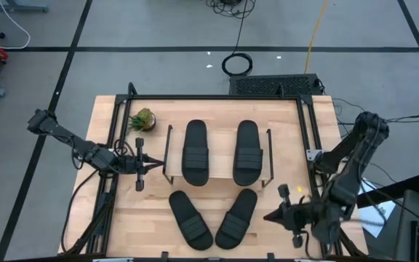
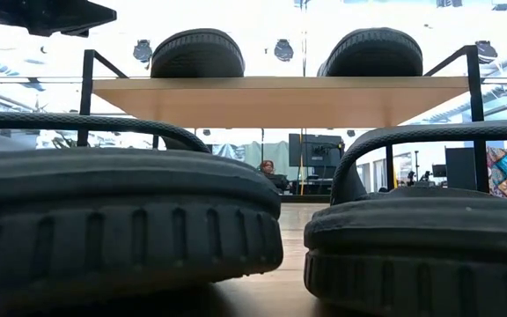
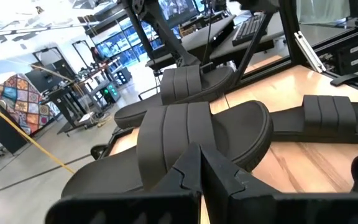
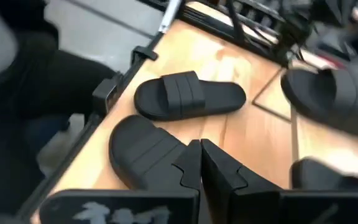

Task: Pick and place slides into the shelf
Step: Put the black slide under the shelf

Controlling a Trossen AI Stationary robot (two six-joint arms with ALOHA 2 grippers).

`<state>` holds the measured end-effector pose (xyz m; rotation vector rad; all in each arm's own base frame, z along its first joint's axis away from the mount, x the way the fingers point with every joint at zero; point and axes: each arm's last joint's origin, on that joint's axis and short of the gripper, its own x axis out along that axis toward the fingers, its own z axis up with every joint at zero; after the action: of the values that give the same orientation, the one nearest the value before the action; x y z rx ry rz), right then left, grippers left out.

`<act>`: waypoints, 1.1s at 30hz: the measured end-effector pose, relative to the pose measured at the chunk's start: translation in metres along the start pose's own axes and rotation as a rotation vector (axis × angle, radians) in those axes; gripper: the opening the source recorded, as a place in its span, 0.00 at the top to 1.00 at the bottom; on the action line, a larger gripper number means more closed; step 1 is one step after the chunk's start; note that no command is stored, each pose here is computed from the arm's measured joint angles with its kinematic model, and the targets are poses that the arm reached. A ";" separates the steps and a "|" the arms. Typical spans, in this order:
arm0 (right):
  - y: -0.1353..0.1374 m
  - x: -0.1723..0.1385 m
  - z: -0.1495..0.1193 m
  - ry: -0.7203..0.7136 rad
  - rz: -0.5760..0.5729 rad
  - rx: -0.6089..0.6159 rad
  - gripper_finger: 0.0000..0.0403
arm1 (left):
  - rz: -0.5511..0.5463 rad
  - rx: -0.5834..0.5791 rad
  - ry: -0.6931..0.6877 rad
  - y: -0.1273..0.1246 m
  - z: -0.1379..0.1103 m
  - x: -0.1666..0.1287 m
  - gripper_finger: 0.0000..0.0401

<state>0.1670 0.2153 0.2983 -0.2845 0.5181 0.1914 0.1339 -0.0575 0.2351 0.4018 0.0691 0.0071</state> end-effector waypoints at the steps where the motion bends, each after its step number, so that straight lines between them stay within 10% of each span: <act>1: 0.006 0.004 -0.002 0.000 0.005 0.040 1.00 | 0.000 0.000 0.000 0.000 0.000 0.000 0.99; 15: 0.012 0.082 -0.087 -0.097 -0.035 0.556 1.00 | 0.000 0.061 0.000 0.000 0.000 0.000 0.98; 20: 0.010 0.089 -0.105 -0.221 0.139 0.647 0.96 | -0.003 0.081 0.008 0.000 -0.001 0.000 0.98; 33: -0.004 0.105 -0.110 -0.122 0.180 0.727 0.42 | -0.004 0.081 0.009 0.000 -0.001 0.000 0.98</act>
<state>0.2066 0.1882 0.1539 0.4814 0.4603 0.1813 0.1339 -0.0575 0.2343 0.4822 0.0793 0.0020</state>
